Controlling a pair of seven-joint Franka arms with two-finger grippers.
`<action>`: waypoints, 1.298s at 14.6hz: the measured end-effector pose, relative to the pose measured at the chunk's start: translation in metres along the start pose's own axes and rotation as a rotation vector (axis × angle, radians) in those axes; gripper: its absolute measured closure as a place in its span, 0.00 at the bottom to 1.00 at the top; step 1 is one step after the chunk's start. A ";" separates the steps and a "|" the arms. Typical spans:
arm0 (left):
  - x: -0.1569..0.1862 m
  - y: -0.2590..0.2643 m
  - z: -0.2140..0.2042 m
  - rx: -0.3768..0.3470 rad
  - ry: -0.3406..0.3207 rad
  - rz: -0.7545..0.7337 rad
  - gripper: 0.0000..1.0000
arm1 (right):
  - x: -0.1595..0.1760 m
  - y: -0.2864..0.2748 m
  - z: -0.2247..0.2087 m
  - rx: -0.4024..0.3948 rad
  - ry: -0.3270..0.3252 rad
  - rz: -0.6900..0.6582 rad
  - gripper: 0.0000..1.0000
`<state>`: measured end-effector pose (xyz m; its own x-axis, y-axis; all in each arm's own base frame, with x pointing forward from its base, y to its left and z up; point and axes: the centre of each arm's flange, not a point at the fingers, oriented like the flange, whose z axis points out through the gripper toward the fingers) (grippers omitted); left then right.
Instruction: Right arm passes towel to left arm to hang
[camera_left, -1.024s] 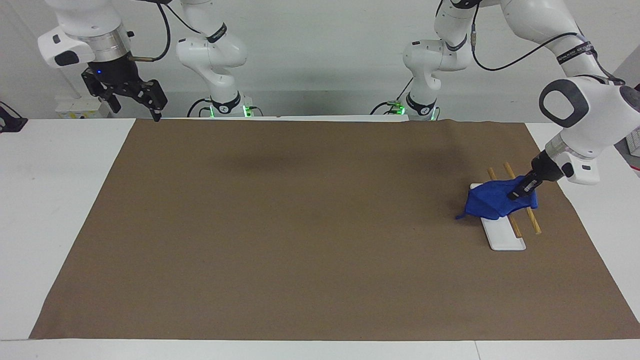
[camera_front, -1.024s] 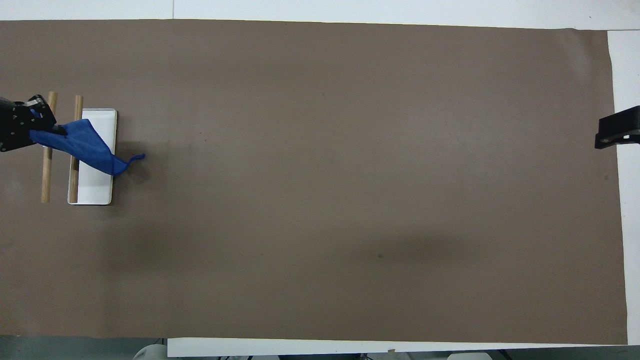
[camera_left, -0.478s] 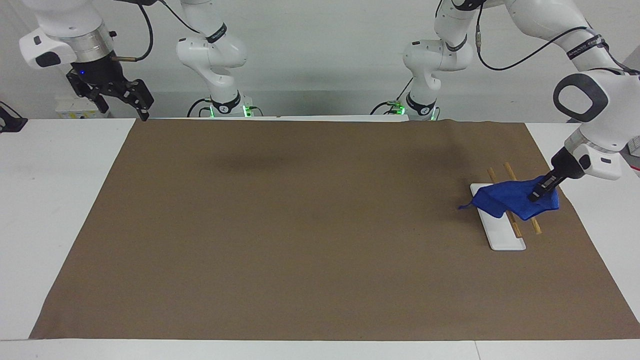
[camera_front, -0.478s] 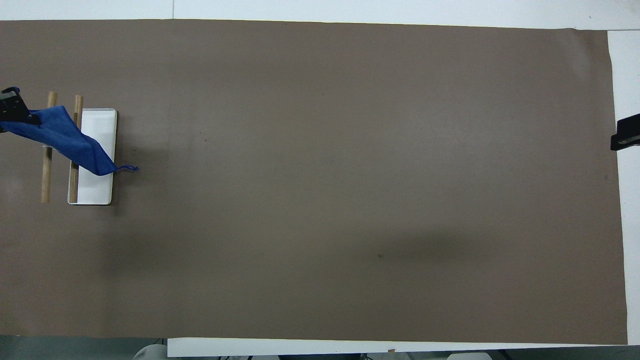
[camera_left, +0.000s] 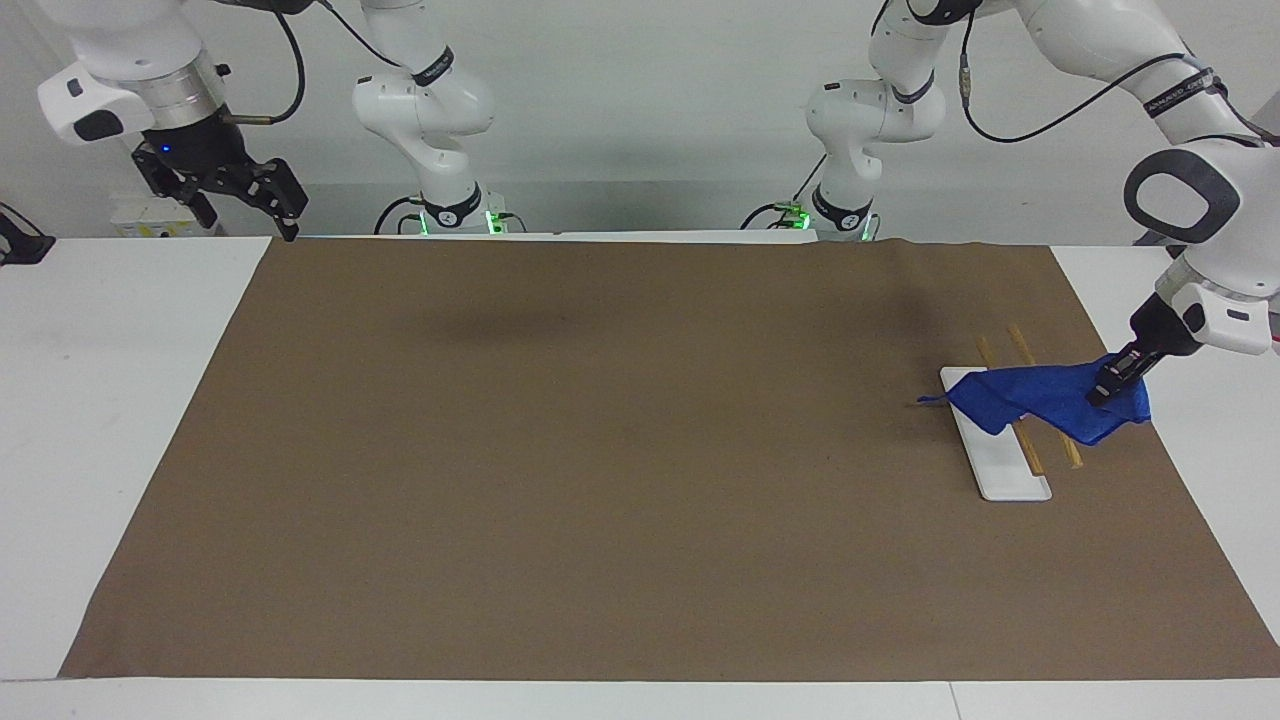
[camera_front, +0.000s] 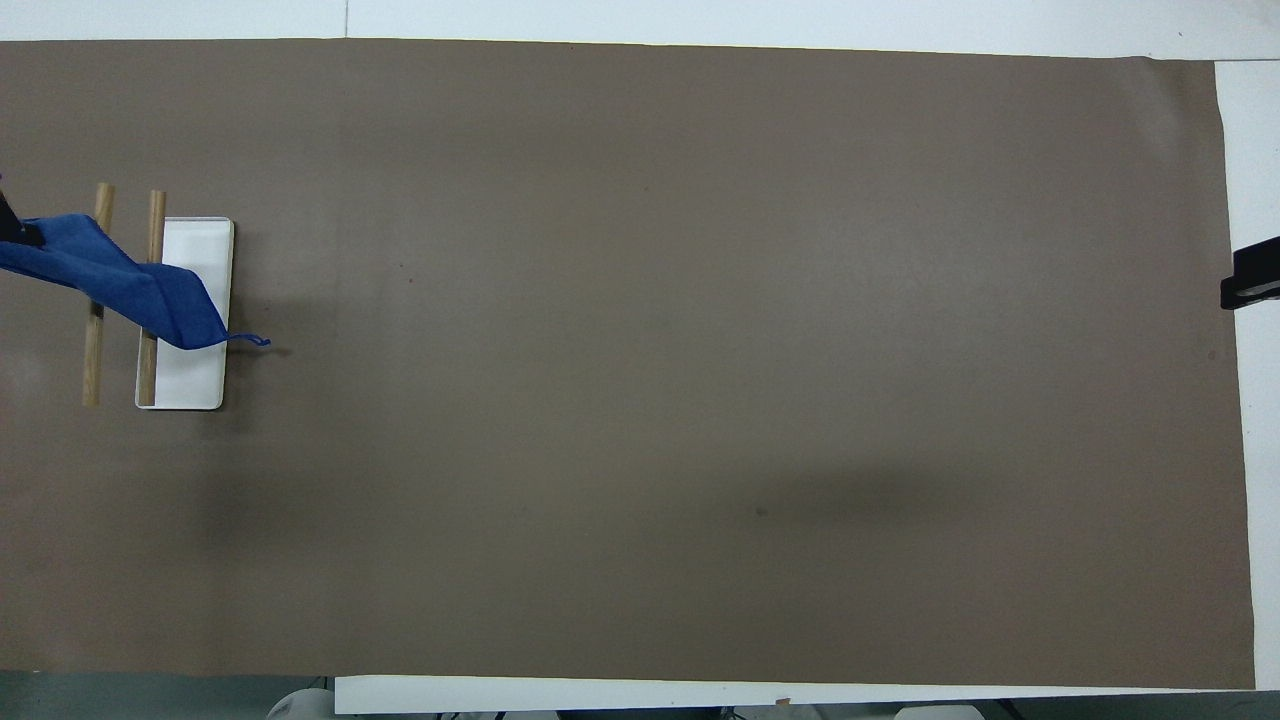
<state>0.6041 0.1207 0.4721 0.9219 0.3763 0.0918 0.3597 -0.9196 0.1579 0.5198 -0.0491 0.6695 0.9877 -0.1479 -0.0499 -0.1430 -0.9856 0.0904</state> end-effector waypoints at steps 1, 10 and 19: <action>0.000 -0.002 0.000 0.001 0.000 -0.002 0.98 | 0.000 0.000 0.000 0.000 0.000 0.001 0.00; 0.002 -0.026 0.011 0.019 -0.009 -0.044 0.81 | -0.003 -0.007 0.005 0.004 -0.024 -0.014 0.00; 0.001 -0.028 0.012 0.019 -0.010 -0.046 0.00 | -0.003 -0.007 0.006 0.005 -0.025 -0.015 0.00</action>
<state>0.5971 0.1452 0.4557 0.9059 0.4168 0.0750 0.4040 -0.9036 0.1426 0.5172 -0.0423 0.6635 0.9880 -0.1347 -0.0761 -0.1281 -0.9881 0.0850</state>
